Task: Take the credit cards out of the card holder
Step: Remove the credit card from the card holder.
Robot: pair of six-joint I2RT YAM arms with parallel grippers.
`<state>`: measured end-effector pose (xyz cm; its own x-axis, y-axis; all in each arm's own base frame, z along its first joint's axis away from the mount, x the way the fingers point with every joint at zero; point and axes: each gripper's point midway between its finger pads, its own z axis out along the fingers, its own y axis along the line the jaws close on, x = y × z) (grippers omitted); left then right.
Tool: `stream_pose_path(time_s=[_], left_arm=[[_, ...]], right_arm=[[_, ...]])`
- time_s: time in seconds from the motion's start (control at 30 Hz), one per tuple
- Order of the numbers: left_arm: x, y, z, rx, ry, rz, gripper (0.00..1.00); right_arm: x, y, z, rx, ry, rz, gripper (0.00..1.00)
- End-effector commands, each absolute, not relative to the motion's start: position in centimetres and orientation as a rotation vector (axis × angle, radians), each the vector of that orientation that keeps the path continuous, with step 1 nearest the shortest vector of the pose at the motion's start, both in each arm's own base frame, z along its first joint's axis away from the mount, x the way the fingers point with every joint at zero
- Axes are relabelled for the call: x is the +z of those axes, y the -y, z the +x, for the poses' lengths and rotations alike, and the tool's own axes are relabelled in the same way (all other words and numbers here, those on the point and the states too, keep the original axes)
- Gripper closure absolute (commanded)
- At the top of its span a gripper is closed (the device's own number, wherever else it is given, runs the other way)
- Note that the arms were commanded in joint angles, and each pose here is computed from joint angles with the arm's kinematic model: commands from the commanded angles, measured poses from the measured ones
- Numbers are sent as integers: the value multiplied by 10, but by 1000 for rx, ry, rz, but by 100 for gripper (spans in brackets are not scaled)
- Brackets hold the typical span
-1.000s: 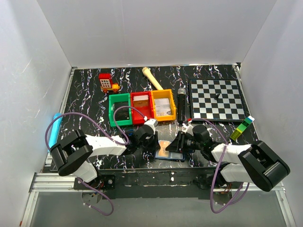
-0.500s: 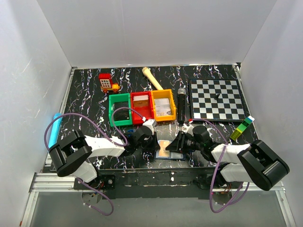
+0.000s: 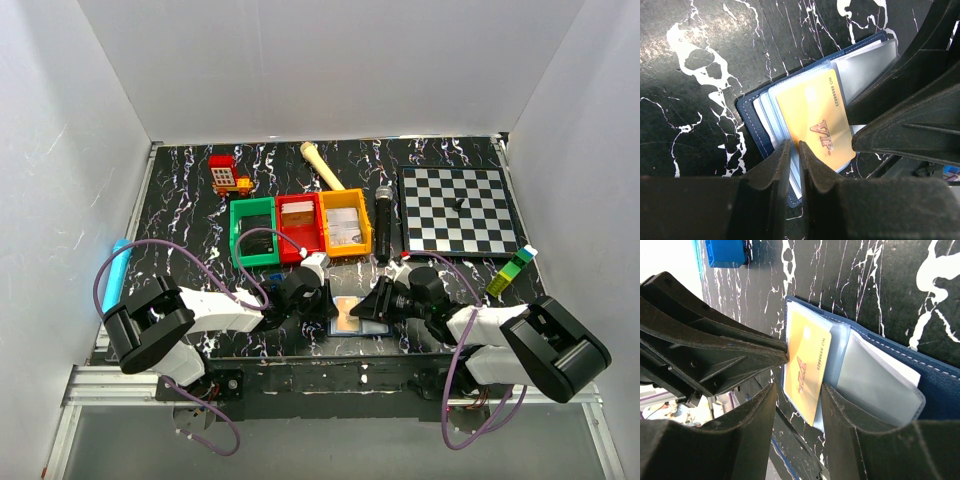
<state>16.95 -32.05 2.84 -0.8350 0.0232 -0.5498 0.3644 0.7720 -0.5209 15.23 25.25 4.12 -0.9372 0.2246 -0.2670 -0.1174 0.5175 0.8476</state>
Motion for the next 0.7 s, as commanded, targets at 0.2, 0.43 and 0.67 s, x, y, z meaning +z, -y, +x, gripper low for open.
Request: stream_pose_path(time_s=[0.2,0.43,0.67], left_arm=[[9,306,156,-811,-2512,314,89],[6,306,155,-806,-2520,315,91],[2,305,148,-830,-2541,327,94]], right_arm=[[47,-258,156,1442,-2377,73,51],[56,-265,155,1551,-2309,67,53],[61,-269,153,1618,-2277,82,53]])
